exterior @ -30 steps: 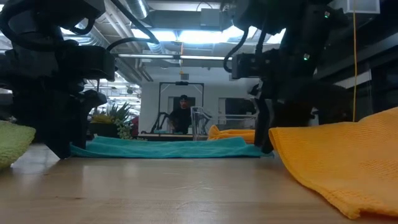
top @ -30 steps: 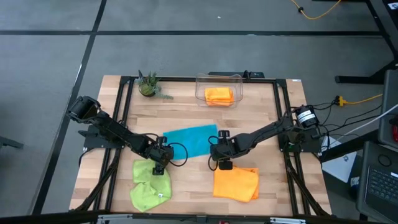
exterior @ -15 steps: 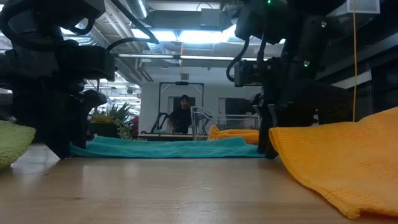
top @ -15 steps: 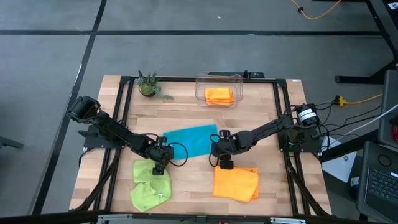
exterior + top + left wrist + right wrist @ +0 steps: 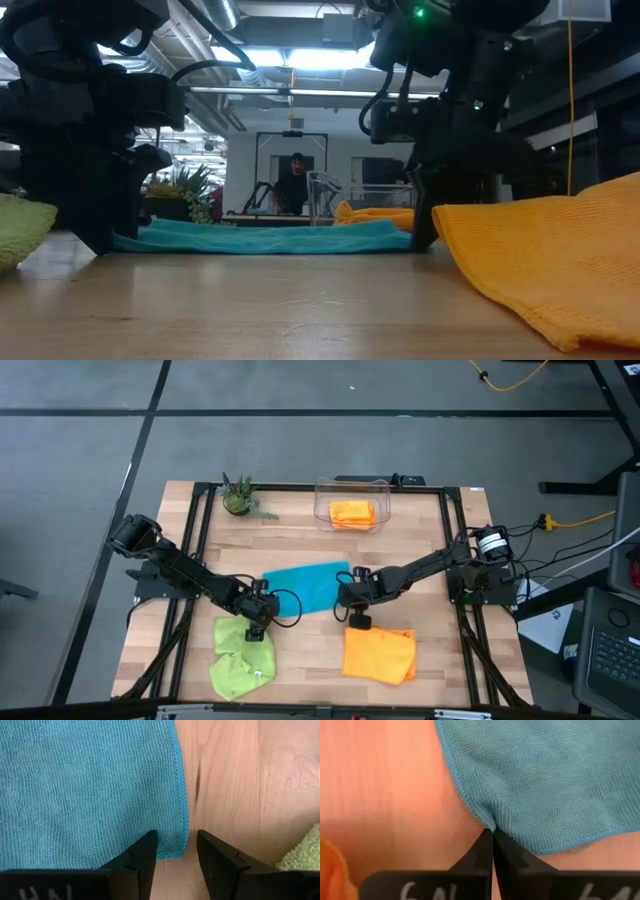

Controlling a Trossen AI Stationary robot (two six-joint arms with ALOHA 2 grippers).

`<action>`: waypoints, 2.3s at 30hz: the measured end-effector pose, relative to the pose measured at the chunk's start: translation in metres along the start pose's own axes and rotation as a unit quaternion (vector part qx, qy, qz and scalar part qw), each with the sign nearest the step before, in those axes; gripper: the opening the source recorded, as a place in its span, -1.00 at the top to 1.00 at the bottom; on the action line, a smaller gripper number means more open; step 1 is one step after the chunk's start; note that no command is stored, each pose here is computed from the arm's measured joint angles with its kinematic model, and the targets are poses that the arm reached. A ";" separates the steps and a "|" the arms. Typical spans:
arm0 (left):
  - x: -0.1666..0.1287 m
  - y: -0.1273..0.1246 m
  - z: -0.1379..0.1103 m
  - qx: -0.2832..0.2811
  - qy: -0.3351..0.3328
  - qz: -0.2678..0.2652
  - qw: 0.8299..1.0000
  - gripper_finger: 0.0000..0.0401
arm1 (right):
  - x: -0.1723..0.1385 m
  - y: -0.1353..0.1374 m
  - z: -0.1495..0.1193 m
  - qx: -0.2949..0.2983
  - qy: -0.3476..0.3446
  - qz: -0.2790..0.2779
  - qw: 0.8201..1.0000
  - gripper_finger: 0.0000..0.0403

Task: Fold microfiber towels
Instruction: Fold the blue towel on the table

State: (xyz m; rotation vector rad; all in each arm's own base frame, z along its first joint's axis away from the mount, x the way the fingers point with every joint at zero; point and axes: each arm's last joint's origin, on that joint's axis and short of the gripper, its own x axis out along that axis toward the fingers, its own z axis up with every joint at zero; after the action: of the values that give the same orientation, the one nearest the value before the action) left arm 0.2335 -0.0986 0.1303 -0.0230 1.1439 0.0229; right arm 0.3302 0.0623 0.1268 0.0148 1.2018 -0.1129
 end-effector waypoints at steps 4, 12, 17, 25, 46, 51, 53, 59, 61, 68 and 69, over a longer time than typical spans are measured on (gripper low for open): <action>0.000 0.000 0.000 0.000 0.000 0.000 1.000 0.32 | -0.001 0.000 0.001 0.000 0.003 -0.001 1.000 0.98; -0.007 -0.001 0.012 0.014 -0.022 0.041 0.999 0.54 | -0.019 0.000 0.013 -0.003 0.021 -0.005 1.000 0.99; -0.018 -0.003 0.022 0.043 -0.009 0.058 0.997 0.95 | -0.033 0.002 0.020 -0.012 0.031 -0.027 0.999 0.99; -0.046 -0.002 0.038 0.074 0.044 0.125 0.988 1.00 | -0.061 0.003 0.031 -0.037 0.056 -0.114 0.991 1.00; -0.151 0.004 0.096 0.113 0.045 0.225 0.967 1.00 | -0.140 0.012 0.061 -0.075 0.019 -0.271 0.959 1.00; -0.192 -0.006 0.113 0.092 -0.009 0.189 0.978 1.00 | -0.181 0.032 0.063 -0.070 -0.010 -0.269 0.960 1.00; -0.208 -0.013 0.117 0.087 -0.034 0.158 0.983 1.00 | -0.199 0.042 0.062 -0.070 -0.026 -0.260 0.963 1.00; -0.259 -0.036 0.121 0.091 -0.119 0.096 0.984 1.00 | -0.255 0.065 0.064 -0.069 -0.104 -0.219 0.968 1.00; -0.276 -0.040 0.122 0.094 -0.146 0.077 0.982 1.00 | -0.270 0.064 0.064 -0.065 -0.126 -0.223 0.964 1.00; -0.295 -0.031 0.120 0.084 -0.148 0.081 0.982 1.00 | -0.267 0.038 0.076 -0.042 -0.110 -0.249 0.961 1.00; -0.287 -0.027 0.119 0.074 -0.127 0.095 0.985 1.00 | -0.256 0.032 0.077 -0.038 -0.091 -0.249 0.963 1.00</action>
State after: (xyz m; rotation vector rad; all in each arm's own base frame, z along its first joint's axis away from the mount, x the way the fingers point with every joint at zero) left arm 0.2239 -0.1241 0.4415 0.2151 0.8862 0.1070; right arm 0.3137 0.1093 0.3918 -0.3611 1.0036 -0.4991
